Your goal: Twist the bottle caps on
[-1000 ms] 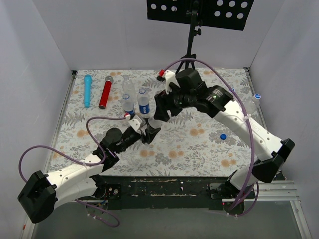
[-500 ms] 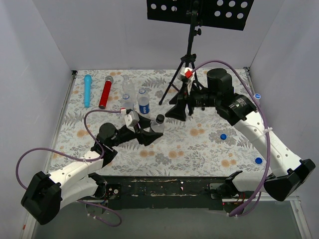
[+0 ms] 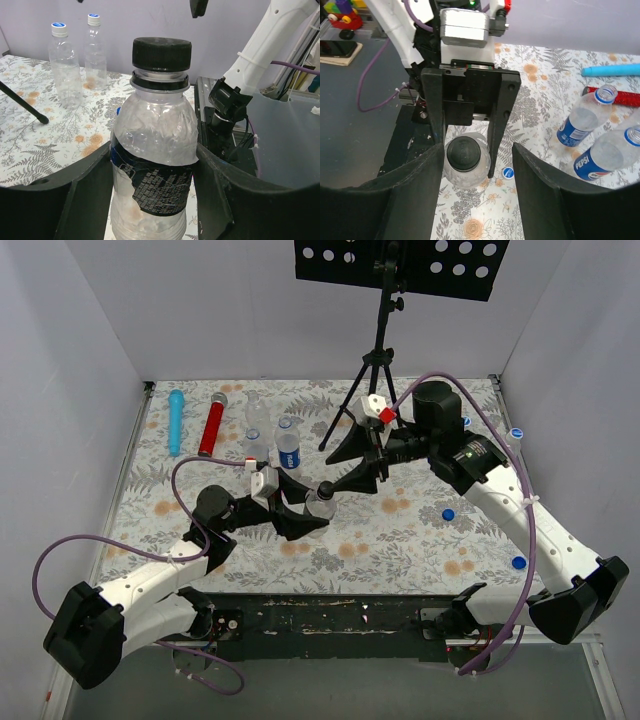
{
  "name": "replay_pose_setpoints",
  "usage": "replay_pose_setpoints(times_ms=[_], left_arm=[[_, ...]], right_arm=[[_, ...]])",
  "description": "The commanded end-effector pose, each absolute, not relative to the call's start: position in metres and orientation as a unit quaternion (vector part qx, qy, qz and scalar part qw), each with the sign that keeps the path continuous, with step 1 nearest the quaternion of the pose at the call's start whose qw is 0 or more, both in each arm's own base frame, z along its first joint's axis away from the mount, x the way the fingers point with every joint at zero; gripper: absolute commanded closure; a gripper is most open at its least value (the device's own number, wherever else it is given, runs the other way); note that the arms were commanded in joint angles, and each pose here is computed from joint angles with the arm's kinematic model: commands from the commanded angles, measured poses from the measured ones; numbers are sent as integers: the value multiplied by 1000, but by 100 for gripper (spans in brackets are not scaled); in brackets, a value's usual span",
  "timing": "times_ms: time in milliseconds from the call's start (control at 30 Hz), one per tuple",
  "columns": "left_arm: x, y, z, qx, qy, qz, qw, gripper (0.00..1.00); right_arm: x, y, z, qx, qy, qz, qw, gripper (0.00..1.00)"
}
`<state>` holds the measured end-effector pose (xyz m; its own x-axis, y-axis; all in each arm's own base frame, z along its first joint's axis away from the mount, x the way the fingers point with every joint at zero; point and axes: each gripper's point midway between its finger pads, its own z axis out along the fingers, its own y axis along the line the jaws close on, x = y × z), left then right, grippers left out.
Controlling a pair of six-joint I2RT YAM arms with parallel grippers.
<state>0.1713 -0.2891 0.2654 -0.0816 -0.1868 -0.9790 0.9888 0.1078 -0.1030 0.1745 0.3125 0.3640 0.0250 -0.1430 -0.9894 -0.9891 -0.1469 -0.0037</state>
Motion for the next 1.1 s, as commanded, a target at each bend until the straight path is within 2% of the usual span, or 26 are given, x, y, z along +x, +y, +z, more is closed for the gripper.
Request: replay_pose_setpoints(times_ms=[0,700,800,1067], left_arm=[[169,-289,285,406,478,-543,559,100],[163,-289,287,410,468,-555,552,100],[163,-289,288,409,467,-555,553,100],[165,-287,289,407,467,-551,559,100]], right_arm=[[158,312,376,-603,431,512,434,37],[150,321,353,-618,430,526,397,48],[149,322,350,-618,433,528,390,54],[151,326,338,-616,455,521,377,85]])
